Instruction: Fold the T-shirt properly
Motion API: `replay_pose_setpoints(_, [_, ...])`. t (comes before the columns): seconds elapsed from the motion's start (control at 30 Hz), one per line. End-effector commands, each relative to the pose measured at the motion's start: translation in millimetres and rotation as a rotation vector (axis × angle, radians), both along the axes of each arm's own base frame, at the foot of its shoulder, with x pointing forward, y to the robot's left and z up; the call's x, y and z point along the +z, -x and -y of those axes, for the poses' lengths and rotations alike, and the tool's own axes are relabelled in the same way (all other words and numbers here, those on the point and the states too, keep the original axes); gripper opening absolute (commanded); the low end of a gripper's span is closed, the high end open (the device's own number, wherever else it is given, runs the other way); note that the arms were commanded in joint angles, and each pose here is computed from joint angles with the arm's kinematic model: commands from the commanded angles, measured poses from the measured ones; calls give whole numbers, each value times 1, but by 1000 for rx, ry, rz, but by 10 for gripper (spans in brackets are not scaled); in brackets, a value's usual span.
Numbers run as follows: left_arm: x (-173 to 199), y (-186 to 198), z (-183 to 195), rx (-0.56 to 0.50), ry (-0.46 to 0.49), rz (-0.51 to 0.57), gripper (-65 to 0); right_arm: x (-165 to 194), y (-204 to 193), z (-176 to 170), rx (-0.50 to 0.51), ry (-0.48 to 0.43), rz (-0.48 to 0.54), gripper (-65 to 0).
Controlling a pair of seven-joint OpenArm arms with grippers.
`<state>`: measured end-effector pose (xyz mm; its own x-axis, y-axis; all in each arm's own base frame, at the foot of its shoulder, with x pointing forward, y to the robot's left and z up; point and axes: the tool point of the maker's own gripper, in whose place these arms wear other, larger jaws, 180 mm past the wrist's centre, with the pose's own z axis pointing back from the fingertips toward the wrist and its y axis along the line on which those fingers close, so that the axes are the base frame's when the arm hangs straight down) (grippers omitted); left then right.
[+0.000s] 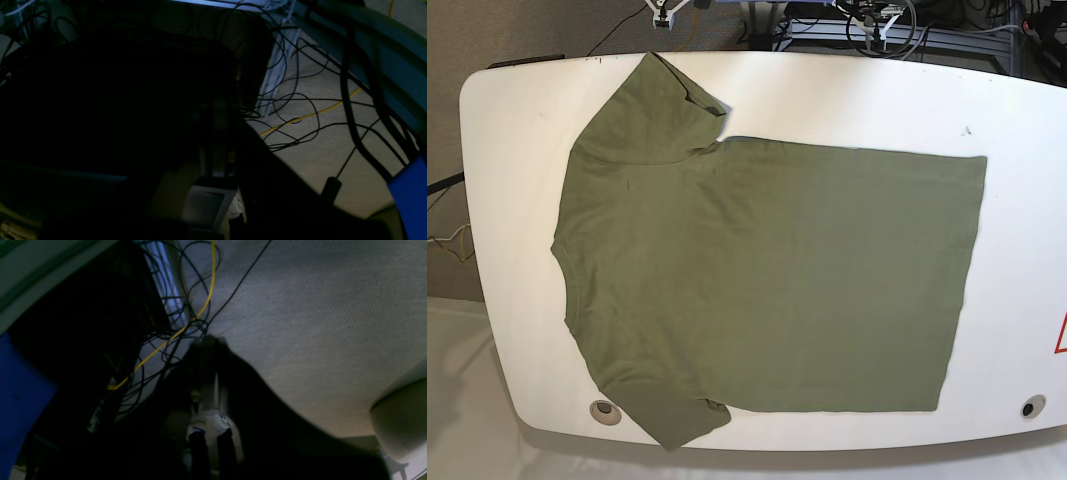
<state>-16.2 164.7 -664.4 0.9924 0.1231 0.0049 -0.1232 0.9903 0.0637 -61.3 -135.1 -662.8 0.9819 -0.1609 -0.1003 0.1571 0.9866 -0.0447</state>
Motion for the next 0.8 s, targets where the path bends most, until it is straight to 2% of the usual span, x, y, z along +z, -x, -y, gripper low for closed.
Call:
replay_pose_setpoints(0.0, [0, 1, -5, 0, -11, 2, -650, 0, 4, 2, -1, 4, -6, -648])
replay_pose_setpoints(0.5, [1, 9, -7, -6, -14, -8, -650, 1, 8, 7, 2, 13, -10, -646])
replay_pose_setpoints(0.77, [7, 23, -32, -23, -47, 34, -650, 8, 30, 39, 26, 62, 39, -647])
